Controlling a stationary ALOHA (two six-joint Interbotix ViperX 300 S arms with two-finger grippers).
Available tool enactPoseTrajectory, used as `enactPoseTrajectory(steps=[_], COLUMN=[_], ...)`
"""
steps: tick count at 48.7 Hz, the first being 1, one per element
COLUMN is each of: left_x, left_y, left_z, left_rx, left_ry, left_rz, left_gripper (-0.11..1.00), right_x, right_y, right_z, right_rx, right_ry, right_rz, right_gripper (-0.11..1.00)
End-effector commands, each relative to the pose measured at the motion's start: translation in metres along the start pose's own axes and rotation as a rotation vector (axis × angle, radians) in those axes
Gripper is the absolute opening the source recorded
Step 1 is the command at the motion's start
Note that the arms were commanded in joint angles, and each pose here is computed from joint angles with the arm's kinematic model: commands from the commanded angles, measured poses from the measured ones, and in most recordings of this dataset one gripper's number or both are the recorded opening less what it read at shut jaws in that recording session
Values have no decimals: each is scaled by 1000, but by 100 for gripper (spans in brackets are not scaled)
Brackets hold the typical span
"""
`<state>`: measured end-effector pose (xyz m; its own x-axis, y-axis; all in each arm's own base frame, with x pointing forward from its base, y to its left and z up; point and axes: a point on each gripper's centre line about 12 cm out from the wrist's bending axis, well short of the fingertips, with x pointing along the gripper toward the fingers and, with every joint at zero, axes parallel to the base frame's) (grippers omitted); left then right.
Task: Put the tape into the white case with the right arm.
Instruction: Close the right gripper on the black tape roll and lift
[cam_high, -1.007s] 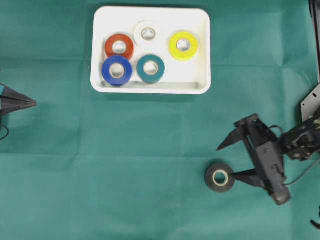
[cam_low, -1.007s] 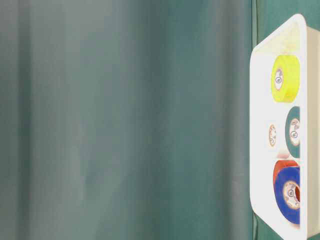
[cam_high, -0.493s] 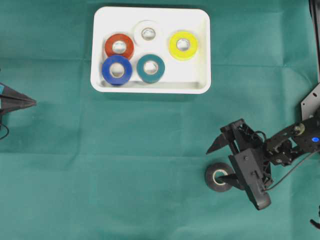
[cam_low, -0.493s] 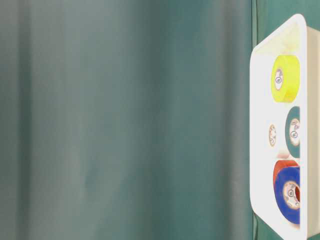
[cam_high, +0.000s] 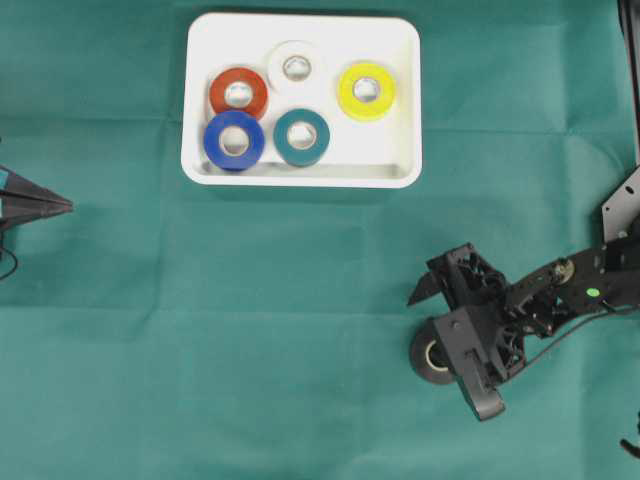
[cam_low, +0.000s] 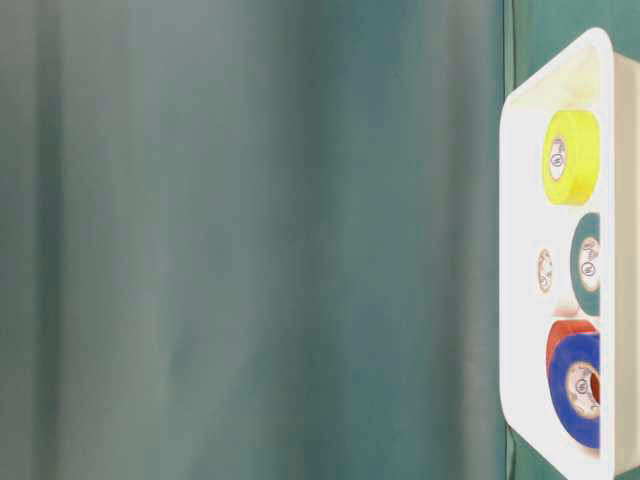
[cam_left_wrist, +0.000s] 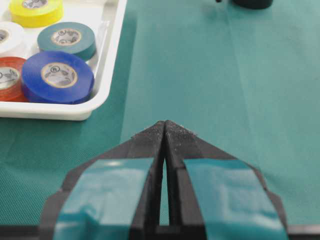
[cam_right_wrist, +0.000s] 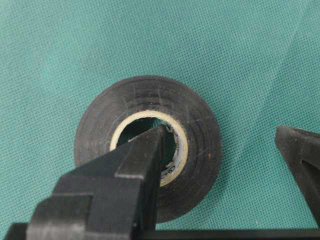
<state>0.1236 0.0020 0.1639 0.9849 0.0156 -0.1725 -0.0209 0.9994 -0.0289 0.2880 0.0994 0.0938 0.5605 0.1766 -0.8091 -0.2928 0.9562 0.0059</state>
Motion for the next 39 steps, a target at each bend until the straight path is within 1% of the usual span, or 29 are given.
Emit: enactPoseTrajectory(steps=[1,5,8,10,14,18,21,39], left_x=[0,0,0,0,0,0,0,0], left_y=[0,0,0,0,0,0,0,0], left_z=[5,5,5,5,5,5,5,5], left_rx=[1,-2,0,1,1,0,0,0], left_ry=[-9,-9,-11,-9,-8,-8,-11,-11], left_rz=[1,1,1,1,1,1,1,1], left_gripper=[0,0,0,0,0,0,0,0], right_x=[-2,-2,-2,-2,-2,-2,-2,-4], right_y=[1,1,2,2,2,3,3,4], right_z=[8,9,9,9,10,10,10,14], right_rx=[-5,-5,-5,-3,0,0,-2,3], right_ry=[-23,-25,-28,-28,-31,-33,-34,-52], right_rz=[2,2,5,6,9,10,10,19], right_gripper=[68,66,61,52,28,8,0,0])
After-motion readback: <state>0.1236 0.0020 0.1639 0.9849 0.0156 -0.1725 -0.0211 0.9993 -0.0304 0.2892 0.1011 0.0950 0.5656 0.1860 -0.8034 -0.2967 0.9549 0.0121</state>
